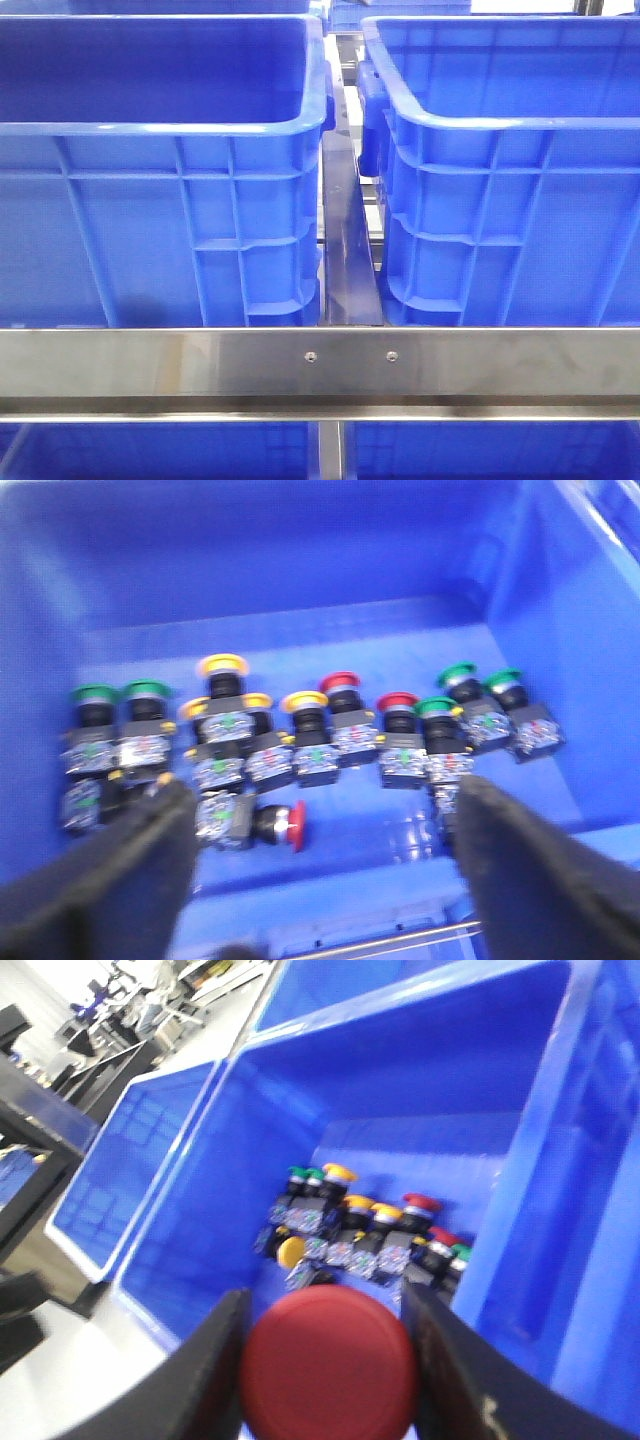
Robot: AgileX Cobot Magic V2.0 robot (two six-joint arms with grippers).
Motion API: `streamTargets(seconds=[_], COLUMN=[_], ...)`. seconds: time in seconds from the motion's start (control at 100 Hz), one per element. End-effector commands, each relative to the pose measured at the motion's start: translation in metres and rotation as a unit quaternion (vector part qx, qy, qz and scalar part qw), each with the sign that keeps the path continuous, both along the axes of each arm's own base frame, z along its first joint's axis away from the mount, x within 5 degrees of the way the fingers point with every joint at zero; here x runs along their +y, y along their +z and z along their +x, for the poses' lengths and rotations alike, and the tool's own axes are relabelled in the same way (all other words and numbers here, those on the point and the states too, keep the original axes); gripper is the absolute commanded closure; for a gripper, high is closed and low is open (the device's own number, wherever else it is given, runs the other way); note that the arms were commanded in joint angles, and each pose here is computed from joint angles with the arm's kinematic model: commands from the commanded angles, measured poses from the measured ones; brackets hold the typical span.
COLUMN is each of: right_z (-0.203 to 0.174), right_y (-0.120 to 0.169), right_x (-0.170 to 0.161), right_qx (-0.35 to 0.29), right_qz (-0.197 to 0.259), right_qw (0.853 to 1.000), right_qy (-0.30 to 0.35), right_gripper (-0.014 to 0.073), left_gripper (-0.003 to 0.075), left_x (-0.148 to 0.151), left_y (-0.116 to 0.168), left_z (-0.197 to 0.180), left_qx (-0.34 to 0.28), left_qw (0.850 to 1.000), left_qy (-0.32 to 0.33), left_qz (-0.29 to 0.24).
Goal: Pick red and yellow buttons and place in box
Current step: 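Carry the red button with the right gripper over the empty bin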
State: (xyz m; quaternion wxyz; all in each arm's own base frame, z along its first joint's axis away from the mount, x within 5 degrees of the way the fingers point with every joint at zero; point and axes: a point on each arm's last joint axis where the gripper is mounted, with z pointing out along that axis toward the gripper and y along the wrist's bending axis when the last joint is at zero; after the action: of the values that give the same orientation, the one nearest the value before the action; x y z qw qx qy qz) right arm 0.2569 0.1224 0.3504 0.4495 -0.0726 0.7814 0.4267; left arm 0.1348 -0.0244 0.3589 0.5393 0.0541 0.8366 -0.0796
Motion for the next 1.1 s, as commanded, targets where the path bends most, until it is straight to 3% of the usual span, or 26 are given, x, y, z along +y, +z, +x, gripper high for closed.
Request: streamTargets(seconds=[0.0, 0.22, 0.38, 0.57, 0.71, 0.92, 1.09], right_z=[-0.002, 0.009, 0.019, 0.037, 0.053, 0.088, 0.119], right_y=[0.022, 0.021, 0.021, 0.009, -0.008, -0.03, -0.04], right_x=[-0.004, -0.017, -0.035, -0.061, -0.066, -0.065, -0.066], right_qx=[-0.039, -0.076, -0.101, -0.11, -0.112, -0.096, -0.084], right_qz=[0.02, -0.027, -0.079, -0.178, -0.245, -0.29, -0.287], right_qw=[0.999, 0.992, 0.971, 0.918, 0.892, 0.869, 0.877], right_qy=[-0.019, -0.099, -0.202, -0.336, -0.363, -0.389, -0.376], right_gripper=[0.0444, 0.0444, 0.0444, 0.0444, 0.0444, 0.0444, 0.0444], left_gripper=[0.0349, 0.0738, 0.0739, 0.0739, 0.0739, 0.0739, 0.0739], left_x=[0.004, 0.006, 0.006, 0.006, 0.006, 0.006, 0.006], left_y=[0.013, 0.015, 0.015, 0.015, 0.015, 0.015, 0.015], left_z=[-0.01, -0.028, -0.029, -0.029, -0.029, -0.029, -0.029], left_qx=[-0.063, -0.095, -0.096, -0.096, -0.096, -0.096, -0.096], left_qw=[0.998, 0.995, 0.995, 0.995, 0.995, 0.995, 0.995], left_qy=[0.014, 0.015, 0.015, 0.015, 0.015, 0.015, 0.015], left_qz=[-0.021, -0.025, -0.025, -0.025, -0.025, -0.025, -0.025])
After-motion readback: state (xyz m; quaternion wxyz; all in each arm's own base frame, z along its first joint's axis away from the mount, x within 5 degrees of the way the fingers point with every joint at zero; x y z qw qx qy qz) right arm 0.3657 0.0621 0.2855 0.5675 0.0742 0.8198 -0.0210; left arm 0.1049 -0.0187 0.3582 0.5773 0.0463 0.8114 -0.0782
